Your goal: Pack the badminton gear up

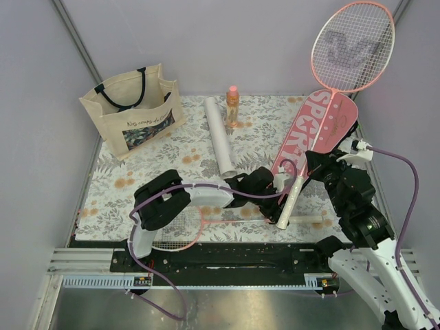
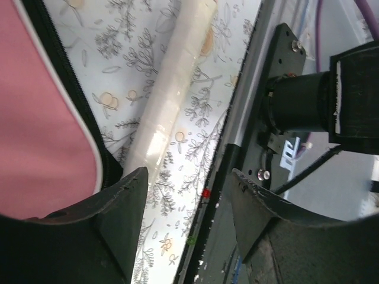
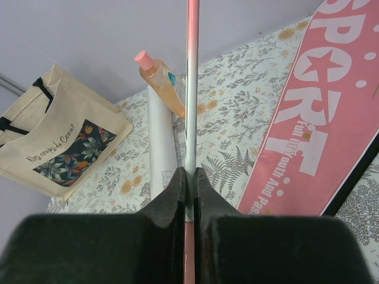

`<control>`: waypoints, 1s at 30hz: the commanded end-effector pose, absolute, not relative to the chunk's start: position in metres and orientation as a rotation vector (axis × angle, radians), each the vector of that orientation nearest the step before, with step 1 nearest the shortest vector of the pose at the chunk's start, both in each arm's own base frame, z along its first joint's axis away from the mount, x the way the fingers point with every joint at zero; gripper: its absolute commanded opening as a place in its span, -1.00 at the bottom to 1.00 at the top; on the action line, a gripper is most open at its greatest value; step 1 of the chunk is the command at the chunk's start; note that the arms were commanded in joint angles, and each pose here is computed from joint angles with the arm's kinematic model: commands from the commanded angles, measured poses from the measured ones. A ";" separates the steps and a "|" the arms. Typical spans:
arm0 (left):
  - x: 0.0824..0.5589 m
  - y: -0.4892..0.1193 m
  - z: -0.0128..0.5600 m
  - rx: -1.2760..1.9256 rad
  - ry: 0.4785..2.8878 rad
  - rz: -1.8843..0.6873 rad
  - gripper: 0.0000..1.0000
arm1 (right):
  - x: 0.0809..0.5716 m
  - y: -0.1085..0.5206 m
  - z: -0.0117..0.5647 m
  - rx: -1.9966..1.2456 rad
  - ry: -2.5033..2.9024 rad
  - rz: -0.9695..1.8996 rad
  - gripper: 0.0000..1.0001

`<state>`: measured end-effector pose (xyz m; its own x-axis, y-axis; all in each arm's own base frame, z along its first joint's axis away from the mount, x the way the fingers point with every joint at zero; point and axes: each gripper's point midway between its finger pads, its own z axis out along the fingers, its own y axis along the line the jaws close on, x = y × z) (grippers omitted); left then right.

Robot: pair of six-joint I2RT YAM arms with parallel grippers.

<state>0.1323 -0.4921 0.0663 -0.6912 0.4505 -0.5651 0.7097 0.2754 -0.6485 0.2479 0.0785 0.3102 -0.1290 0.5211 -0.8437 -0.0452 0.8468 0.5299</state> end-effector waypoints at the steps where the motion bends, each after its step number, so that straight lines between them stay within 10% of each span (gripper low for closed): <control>1: 0.169 -0.503 0.108 1.003 2.133 -1.212 0.22 | 0.242 0.075 0.341 0.393 1.550 0.549 -1.00; 21: 0.237 -0.525 0.055 1.026 2.046 -0.552 0.37 | 0.202 0.033 0.397 0.471 1.330 0.534 -1.00; 27: 0.243 -0.523 0.034 1.045 2.063 -0.458 0.15 | 0.202 0.033 0.393 0.481 1.335 0.539 -1.00; 30: 0.245 -0.520 0.030 1.028 2.070 -0.433 -0.41 | 0.205 0.034 0.390 0.487 1.343 0.537 -1.00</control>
